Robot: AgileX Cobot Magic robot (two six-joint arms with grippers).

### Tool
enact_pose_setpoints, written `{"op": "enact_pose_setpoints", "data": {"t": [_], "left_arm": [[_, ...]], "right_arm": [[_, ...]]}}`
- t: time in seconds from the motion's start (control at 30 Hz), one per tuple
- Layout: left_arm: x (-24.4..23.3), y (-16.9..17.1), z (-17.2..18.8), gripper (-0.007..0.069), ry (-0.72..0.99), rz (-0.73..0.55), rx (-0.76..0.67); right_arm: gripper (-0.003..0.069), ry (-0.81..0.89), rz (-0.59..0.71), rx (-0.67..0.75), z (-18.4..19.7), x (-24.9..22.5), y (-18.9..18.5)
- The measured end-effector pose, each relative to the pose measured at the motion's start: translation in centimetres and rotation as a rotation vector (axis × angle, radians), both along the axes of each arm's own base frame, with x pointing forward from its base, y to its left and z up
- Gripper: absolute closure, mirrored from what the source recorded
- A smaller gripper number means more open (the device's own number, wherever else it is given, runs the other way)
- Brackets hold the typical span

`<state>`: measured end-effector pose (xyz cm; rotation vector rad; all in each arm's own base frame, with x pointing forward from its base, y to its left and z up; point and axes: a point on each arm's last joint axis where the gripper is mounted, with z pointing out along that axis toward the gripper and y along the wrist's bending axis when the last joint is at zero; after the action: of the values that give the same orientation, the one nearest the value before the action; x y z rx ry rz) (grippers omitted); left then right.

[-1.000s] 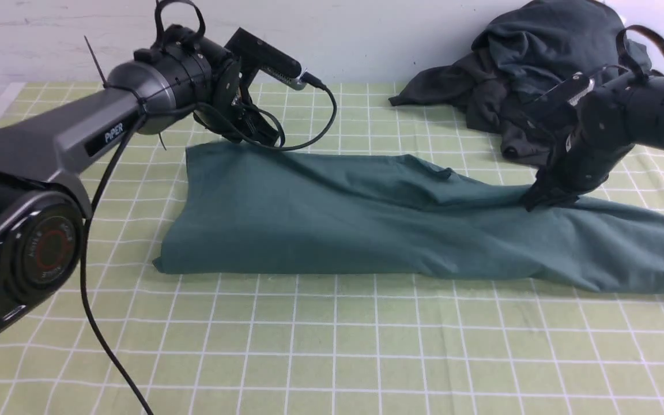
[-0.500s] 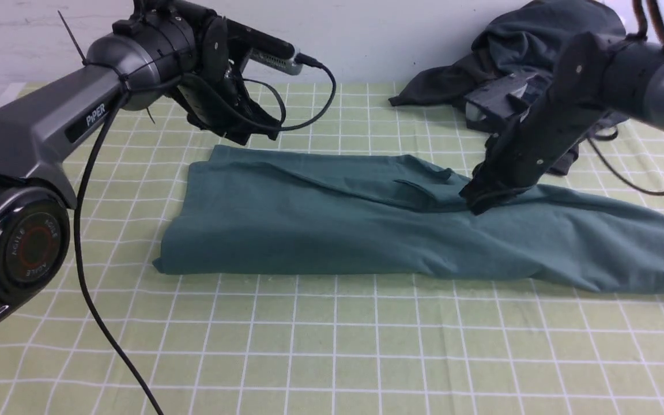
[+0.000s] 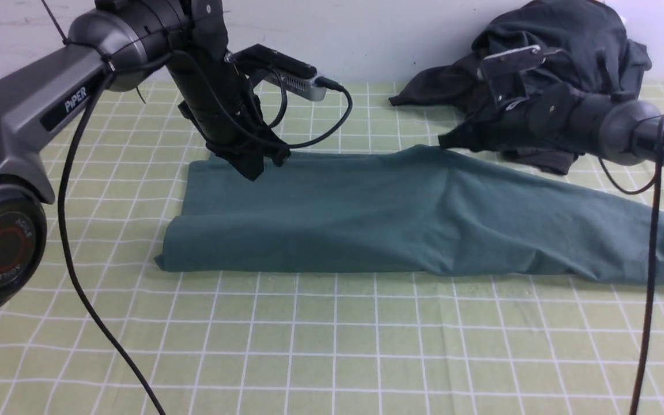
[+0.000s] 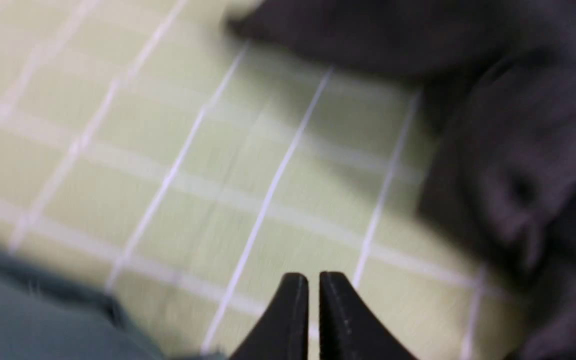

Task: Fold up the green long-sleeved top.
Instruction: Use the right arm to clamp the right edge of the fabric

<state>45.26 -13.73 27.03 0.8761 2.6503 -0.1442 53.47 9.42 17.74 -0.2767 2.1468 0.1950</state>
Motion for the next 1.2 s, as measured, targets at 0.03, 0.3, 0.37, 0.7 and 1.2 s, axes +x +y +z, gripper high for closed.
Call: {"op": "enact_pose_setpoints", "data": {"t": [0.03, 0.3, 0.37, 0.7, 1.2], "left_arm": [[0.0, 0.0, 0.0, 0.0629, 0.0, 0.0, 0.0], [-5.9, 1.7, 7.4, 0.0628, -0.086, 0.038, -0.04], [-8.8, 2.4, 9.3, 0.0628, -0.105, 0.037, -0.049], [-22.8, 6.1, 7.9, 0.0628, -0.2, 0.07, -0.129], [-30.5, 8.5, -0.3, 0.0628, -0.281, 0.118, -0.148]], "right_arm": [[0.0622, 0.004, 0.0, 0.008, 0.3, 0.0, 0.0], [0.0573, 0.373, 0.166, -0.162, 8.5, -5.2, -2.6], [0.0573, 0.46, 0.12, -0.204, 10.2, -6.7, -5.0], [0.0533, 0.606, -0.175, -0.096, 10.3, -10.3, -14.8], [0.019, 0.864, -0.5, -0.147, 1.9, -14.4, -19.6]]}}
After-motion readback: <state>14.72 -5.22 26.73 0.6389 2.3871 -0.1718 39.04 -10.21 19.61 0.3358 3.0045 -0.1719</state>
